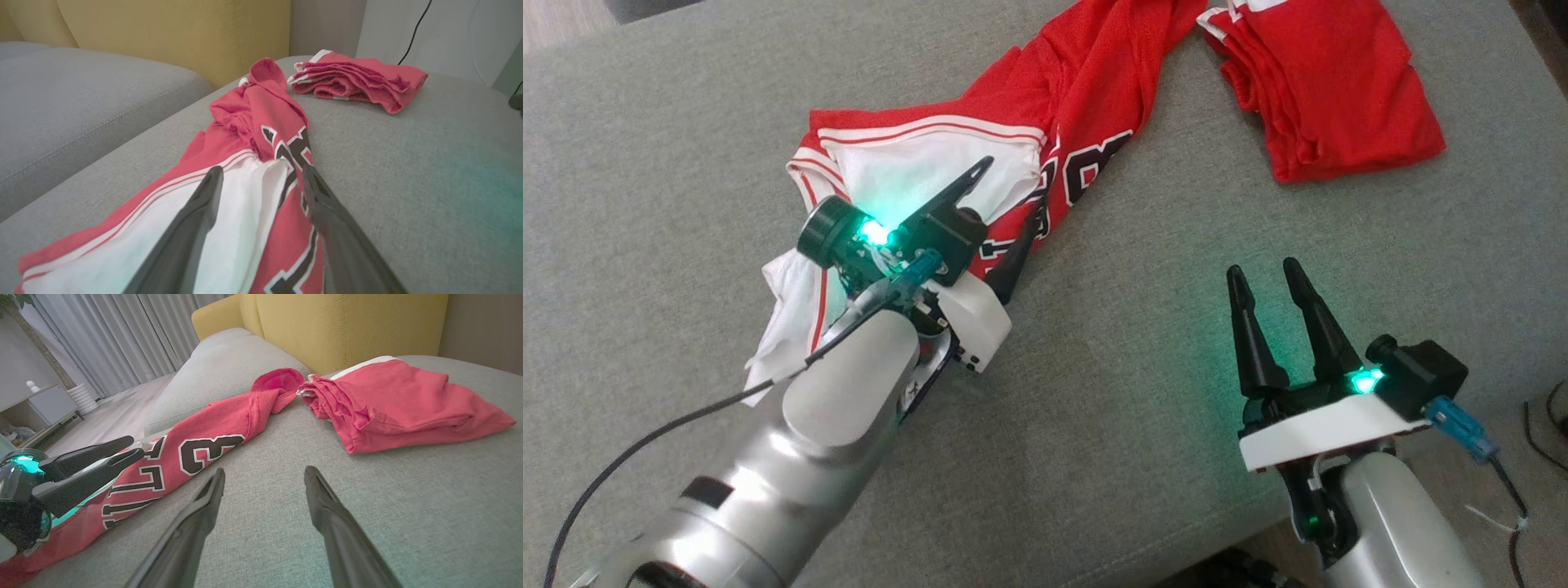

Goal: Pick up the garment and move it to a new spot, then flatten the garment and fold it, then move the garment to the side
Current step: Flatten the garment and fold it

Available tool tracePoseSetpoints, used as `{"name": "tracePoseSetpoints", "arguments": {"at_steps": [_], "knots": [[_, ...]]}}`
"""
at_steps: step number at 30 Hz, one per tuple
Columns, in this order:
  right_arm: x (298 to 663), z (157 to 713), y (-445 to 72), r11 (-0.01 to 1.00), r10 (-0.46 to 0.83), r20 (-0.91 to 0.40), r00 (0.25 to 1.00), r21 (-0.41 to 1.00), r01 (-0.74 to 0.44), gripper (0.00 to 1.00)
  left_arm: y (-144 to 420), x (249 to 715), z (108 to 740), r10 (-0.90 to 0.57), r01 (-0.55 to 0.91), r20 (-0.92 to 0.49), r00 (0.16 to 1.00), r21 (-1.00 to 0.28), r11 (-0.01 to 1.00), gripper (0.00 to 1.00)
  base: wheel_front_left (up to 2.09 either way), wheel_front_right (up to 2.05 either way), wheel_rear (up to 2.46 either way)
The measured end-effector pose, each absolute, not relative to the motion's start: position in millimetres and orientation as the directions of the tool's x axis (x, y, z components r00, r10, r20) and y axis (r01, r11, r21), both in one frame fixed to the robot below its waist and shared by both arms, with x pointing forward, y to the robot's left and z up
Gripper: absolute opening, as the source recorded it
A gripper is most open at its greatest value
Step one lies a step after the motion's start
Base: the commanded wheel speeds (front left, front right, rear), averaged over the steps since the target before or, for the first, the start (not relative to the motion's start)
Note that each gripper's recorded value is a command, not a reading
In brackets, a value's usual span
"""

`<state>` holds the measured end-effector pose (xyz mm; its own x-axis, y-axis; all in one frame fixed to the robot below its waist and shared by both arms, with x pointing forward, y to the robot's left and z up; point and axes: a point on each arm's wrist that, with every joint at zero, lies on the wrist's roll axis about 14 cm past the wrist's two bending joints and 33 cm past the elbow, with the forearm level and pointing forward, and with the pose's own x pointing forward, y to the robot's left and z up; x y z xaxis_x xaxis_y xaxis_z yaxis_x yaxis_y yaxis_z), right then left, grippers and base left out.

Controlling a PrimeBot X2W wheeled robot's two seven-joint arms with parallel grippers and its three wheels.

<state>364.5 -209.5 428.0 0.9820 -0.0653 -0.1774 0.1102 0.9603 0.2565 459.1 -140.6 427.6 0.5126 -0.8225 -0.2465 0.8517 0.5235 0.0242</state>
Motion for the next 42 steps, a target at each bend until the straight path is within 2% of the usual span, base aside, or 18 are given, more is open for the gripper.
{"name": "tracePoseSetpoints", "arguments": {"at_steps": [11,12,13,14,22,28,42], "knots": [[364,424,-212,0.960,-0.073,-0.191,0.979,0.252,0.121,1.00,-134,472,409,-0.790,0.839,-0.317,0.524,0.036,0.542,1.00,0.00,0.00,0.00],[364,423,-212,0.960,-0.074,-0.192,0.979,0.252,0.122,1.00,-133,472,406,-0.787,0.839,-0.328,0.523,0.036,0.543,0.75,0.00,0.00,0.00],[364,423,-213,0.959,-0.076,-0.192,0.978,0.254,0.124,1.00,-133,472,405,-0.785,0.839,-0.332,0.523,0.036,0.543,0.32,0.00,0.00,0.00],[364,423,-213,0.958,-0.077,-0.192,0.978,0.258,0.126,1.00,-132,472,404,-0.784,0.838,-0.334,0.523,0.034,0.544,0.00,0.00,0.00,0.00],[365,427,-211,0.958,-0.072,-0.180,0.981,0.261,0.118,1.00,-125,475,406,-0.776,0.830,-0.335,0.535,0.035,0.557,0.00,0.00,0.00,0.00],[366,433,-209,0.958,-0.064,-0.159,0.985,0.268,0.105,1.00,-114,493,436,-0.768,0.808,-0.277,0.578,0.062,0.585,0.00,0.00,0.00,0.00],[363,443,-202,0.956,-0.046,-0.130,0.991,0.282,0.081,1.00,-72,545,508,-0.724,0.760,-0.234,0.648,0.262,0.595,0.00,0.00,0.00,0.00]]}}
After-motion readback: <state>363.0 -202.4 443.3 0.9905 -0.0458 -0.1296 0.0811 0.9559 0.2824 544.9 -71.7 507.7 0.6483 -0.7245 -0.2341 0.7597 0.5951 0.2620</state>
